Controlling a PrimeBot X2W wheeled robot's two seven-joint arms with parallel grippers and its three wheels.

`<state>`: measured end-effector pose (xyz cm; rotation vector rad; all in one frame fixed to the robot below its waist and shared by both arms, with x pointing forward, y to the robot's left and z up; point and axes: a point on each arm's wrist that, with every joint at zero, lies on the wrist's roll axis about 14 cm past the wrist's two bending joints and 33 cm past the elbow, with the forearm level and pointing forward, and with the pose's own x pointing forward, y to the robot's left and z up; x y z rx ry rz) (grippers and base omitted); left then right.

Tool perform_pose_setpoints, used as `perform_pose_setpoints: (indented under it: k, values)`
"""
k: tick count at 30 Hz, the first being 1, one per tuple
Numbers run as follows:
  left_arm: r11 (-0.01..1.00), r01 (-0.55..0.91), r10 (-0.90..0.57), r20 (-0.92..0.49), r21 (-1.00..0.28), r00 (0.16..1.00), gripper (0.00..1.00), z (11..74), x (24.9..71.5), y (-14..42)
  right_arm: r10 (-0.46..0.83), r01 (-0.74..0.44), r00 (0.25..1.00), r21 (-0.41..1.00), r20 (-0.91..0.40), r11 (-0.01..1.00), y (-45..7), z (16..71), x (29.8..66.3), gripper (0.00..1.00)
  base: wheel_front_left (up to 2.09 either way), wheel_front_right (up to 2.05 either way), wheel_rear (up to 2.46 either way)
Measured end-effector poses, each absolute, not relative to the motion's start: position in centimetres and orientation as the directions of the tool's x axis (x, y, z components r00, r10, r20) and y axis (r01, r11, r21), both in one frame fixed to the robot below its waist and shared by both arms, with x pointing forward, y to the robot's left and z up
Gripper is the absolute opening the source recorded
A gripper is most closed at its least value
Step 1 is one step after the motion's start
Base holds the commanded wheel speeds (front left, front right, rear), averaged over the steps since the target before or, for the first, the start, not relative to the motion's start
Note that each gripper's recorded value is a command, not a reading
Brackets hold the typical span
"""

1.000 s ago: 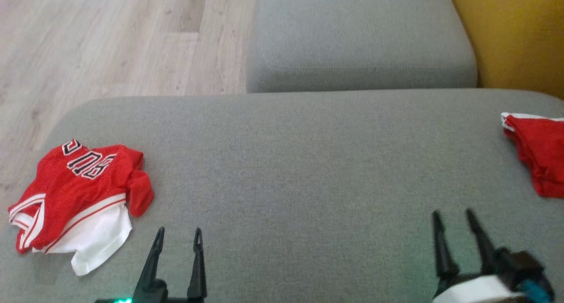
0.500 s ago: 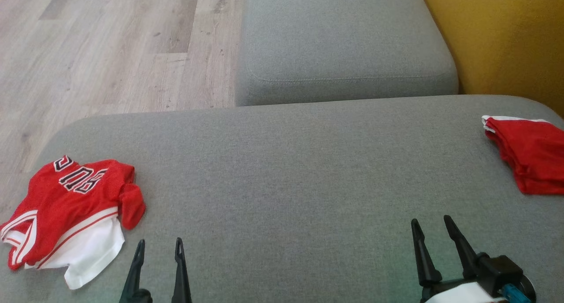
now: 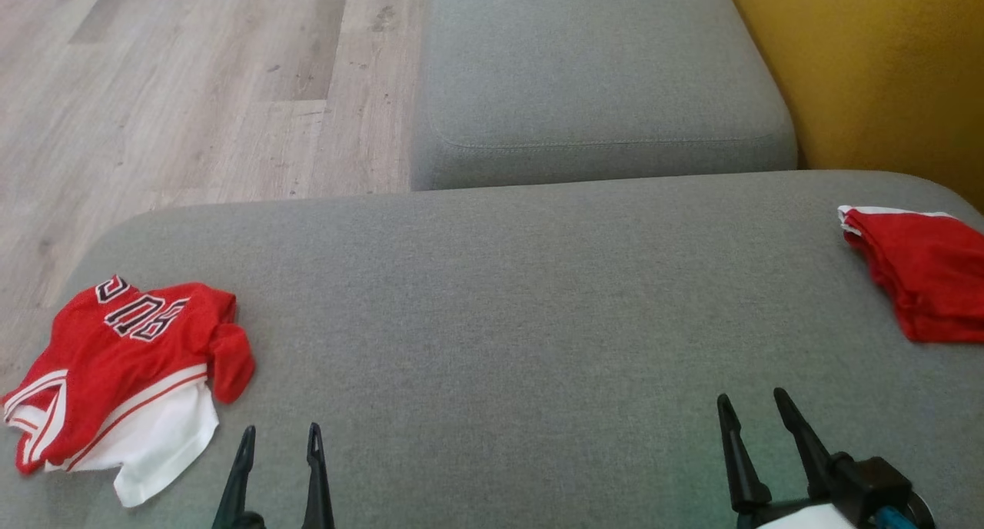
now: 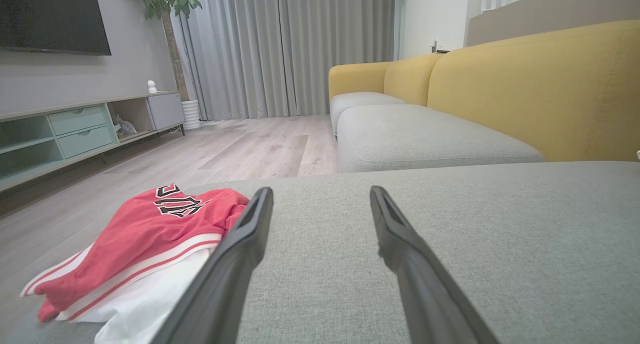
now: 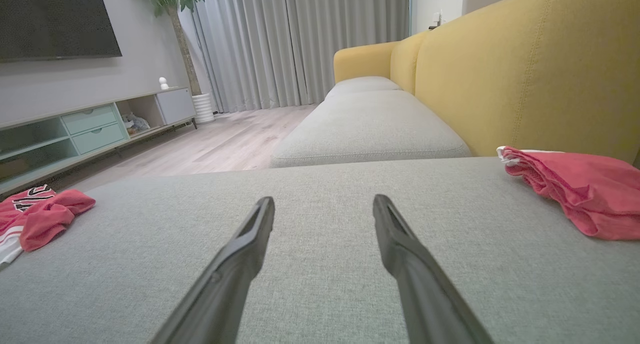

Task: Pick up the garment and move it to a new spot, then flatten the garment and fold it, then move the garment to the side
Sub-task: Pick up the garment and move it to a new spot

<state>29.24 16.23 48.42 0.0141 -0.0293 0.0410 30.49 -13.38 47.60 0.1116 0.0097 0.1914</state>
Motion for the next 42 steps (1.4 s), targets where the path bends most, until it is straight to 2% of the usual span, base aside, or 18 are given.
perform_pose_setpoints:
  k: [8, 15, 26, 32, 36, 40, 42]
  values:
    - [0.995, -0.096, 0.096, 0.021, 0.013, 0.995, 1.00, 48.0, 28.0, 17.8, 0.243, -0.241, 0.970, 0.109, -0.002, 0.964, -11.8, 47.7, 31.2, 1.00, 0.00, 0.00, 0.00]
    - [0.969, -0.247, 0.247, 0.015, 0.005, 0.969, 1.00, 47.6, 25.5, 21.9, 0.383, -0.378, 0.924, 0.113, -0.020, 0.919, -7.4, 47.4, 31.9, 1.00, 0.00, 0.00, 0.00]
    - [0.850, -0.528, 0.527, 0.006, 0.004, 0.850, 1.00, 47.3, 19.8, 28.7, 0.621, -0.617, 0.784, 0.097, -0.006, 0.781, 1.5, 48.4, 33.6, 1.00, 0.00, 0.00, 0.00]
    - [0.786, -0.617, 0.618, -0.007, 0.031, 0.786, 1.00, 47.6, 18.4, 31.2, 0.680, -0.676, 0.733, 0.106, -0.006, 0.729, 4.4, 48.1, 35.1, 1.00, 0.00, 0.00, 0.00]
    - [0.784, -0.617, 0.614, 0.058, 0.066, 0.787, 1.00, 49.9, 19.7, 33.3, 0.672, -0.666, 0.740, 0.114, -0.027, 0.737, 4.1, 47.2, 35.9, 1.00, 0.00, 0.00, 0.00]
    - [0.804, -0.587, 0.572, 0.140, 0.099, 0.808, 1.00, 53.2, 24.1, 35.1, 0.668, -0.662, 0.741, 0.087, -0.071, 0.744, 2.5, 45.4, 37.1, 1.00, 0.00, 0.00, 0.00]
    - [0.816, -0.562, 0.546, 0.138, 0.138, 0.826, 1.00, 53.6, 26.9, 36.0, 0.664, -0.662, 0.742, 0.055, -0.092, 0.748, 1.3, 44.4, 38.1, 1.00, 0.00, 0.00, 0.00]
